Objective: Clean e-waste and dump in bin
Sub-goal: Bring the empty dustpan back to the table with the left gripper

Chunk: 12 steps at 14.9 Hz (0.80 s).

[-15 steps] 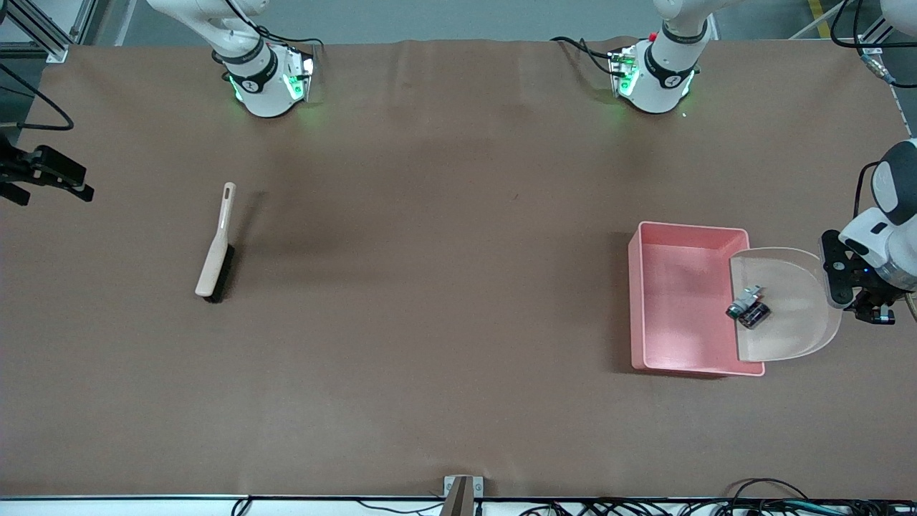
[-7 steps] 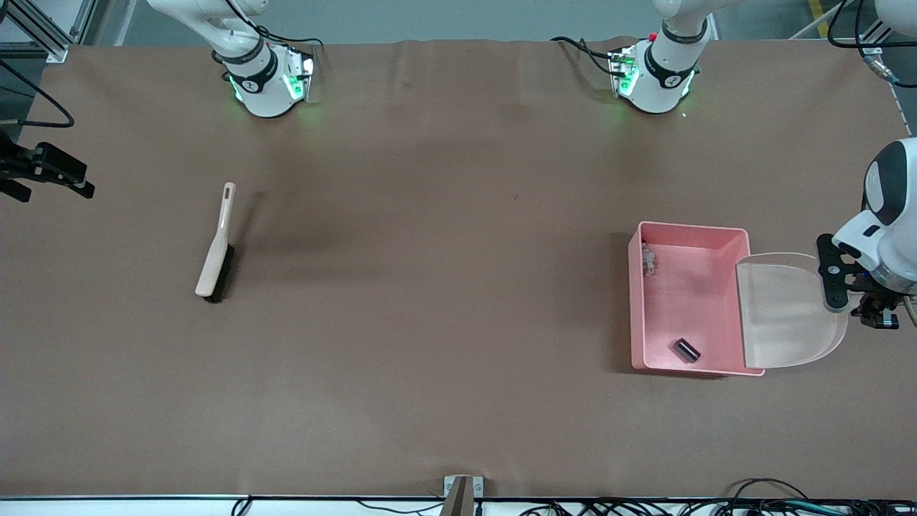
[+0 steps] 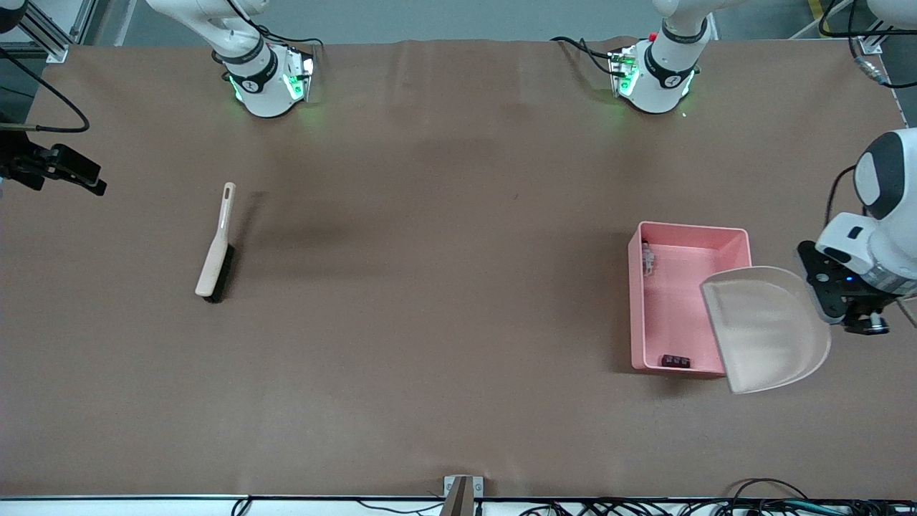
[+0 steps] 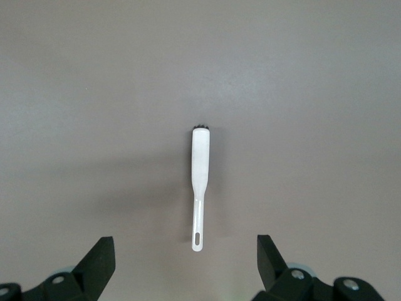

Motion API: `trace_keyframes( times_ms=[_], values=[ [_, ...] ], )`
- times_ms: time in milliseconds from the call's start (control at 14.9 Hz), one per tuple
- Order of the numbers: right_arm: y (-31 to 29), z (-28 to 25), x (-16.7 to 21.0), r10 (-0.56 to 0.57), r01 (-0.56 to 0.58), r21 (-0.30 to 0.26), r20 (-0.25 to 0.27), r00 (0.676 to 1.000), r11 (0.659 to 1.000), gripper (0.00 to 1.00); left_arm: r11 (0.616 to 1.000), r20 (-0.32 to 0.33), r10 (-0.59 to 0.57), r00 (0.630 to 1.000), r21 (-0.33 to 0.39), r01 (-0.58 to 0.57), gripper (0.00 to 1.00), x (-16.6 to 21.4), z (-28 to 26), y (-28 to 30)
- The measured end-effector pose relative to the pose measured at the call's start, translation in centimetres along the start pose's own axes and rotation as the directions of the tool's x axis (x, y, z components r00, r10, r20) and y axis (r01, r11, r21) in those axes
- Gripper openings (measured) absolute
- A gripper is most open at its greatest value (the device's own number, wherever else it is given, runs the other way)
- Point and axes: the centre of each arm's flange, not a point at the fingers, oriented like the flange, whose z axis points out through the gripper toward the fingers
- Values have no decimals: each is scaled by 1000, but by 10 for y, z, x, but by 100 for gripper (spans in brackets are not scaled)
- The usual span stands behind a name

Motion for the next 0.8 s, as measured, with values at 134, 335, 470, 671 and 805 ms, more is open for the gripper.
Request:
trace_keyframes(
  times_ms=[134, 335, 470, 671, 805],
  values=[
    [1, 0, 0, -1, 1, -1, 1, 1000, 1000, 100, 1000, -55, -6, 998, -8, 6, 33, 43, -3, 2],
    [2, 0, 0, 1, -1, -1, 5, 1000, 1000, 100, 998, -132, -23, 991, -57, 16, 33, 117, 8, 14],
    [2, 1, -1, 1, -1, -1, 7, 1000, 1000, 100, 995, -175, -32, 984, -101, 15, 33, 154, 23, 22],
    [2, 1, -1, 1, -1, -1, 10, 1000, 1000, 100, 993, -206, -9, 978, -120, -16, 33, 206, 42, 34],
    [2, 1, -1, 1, -1, -2, 12, 1000, 1000, 100, 991, -220, 26, 975, -122, -54, 33, 240, 54, 44]
  ],
)
